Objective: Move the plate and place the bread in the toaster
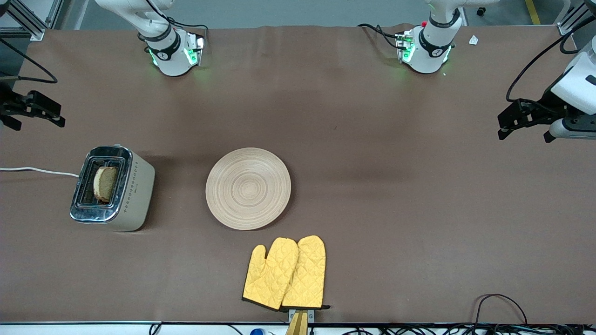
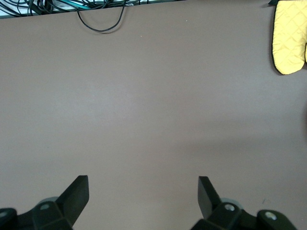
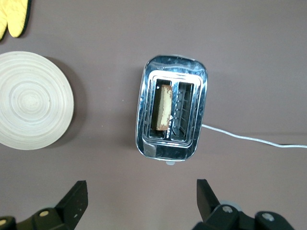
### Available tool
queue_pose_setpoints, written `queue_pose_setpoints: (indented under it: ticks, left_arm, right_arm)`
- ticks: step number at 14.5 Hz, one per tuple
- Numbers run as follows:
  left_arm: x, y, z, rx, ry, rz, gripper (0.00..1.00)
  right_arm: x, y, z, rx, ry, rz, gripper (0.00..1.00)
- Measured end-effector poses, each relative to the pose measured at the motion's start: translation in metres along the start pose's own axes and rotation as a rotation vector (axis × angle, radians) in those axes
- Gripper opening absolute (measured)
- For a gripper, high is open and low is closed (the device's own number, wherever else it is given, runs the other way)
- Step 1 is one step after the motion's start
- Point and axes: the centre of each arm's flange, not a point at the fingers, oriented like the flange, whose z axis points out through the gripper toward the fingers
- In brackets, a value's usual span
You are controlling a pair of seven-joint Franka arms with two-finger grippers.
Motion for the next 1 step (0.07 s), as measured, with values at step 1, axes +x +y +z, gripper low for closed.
queue_pose_setpoints:
  ticks: [1]
  left_arm:
    - [0.0001, 0.0, 0.0003, 0.0, 0.0, 0.0, 1.0]
  right_arm:
    - [-0.0008, 0.0001, -0.0047, -0.001, 0.011, 0.0, 1.0]
